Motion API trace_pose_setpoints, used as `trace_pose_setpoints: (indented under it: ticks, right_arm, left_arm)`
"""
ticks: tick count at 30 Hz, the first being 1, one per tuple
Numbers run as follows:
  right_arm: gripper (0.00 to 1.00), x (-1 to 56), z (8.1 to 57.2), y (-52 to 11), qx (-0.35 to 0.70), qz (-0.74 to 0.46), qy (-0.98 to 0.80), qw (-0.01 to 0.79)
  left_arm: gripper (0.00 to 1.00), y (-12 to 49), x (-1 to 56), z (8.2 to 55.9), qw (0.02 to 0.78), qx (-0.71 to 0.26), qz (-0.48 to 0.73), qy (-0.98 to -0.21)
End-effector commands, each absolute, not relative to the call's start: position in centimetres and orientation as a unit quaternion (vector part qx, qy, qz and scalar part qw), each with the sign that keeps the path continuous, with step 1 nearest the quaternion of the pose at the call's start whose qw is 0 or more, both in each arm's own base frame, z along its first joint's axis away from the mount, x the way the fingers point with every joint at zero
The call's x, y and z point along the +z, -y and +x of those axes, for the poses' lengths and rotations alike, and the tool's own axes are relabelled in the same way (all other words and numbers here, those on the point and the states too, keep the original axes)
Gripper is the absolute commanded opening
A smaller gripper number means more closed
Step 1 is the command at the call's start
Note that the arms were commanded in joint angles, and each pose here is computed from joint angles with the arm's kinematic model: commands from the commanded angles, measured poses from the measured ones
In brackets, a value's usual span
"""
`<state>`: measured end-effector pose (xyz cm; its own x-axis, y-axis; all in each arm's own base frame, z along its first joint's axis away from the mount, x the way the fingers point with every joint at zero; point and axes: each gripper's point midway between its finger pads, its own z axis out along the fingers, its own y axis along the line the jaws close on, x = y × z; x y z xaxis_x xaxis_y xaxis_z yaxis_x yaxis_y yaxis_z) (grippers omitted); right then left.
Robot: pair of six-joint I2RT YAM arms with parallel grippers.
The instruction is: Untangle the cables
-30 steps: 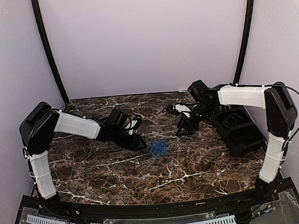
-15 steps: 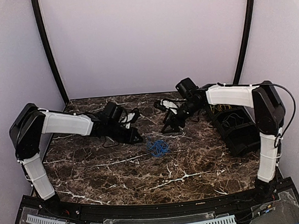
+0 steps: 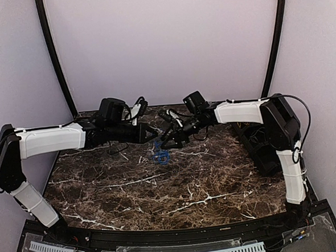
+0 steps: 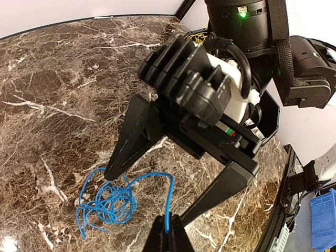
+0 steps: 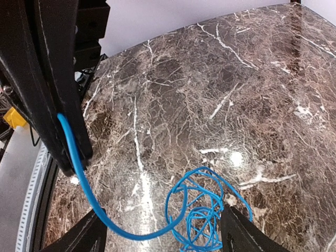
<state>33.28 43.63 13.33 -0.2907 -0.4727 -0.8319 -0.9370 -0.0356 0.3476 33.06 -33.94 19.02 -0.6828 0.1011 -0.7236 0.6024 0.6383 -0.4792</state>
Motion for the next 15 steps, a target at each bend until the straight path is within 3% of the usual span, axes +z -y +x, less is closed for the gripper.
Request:
trace_pose_setpoints:
  ticks: [1,9,13,15]
  right_arm:
    - [0.76,15.5,32.2,-45.3,0.532,-0.53,-0.616,0.238]
    - [0.74,17.0,33.1,-46.1,0.536,-0.519,-0.609,0.27]
    - [0.58,16.6,33.3,-46.6,0.557,-0.503,-0.608,0.26]
    - [0.41,16.2,33.2,-46.8,0.57,-0.494,-0.607,0.251]
  left_arm:
    - [0.0,33.6,21.7,33.1,0.364,-0.383,0.202,-0.825]
    - [0.0,34.1,24.9,32.9,0.374,-0.411,0.196,-0.808]
    - [0.0,33.9,27.7,32.8,0.394,-0.426,0.186,-0.793]
    - [0.0,33.7,29.4,32.6,0.406,-0.434,0.182,-0.783]
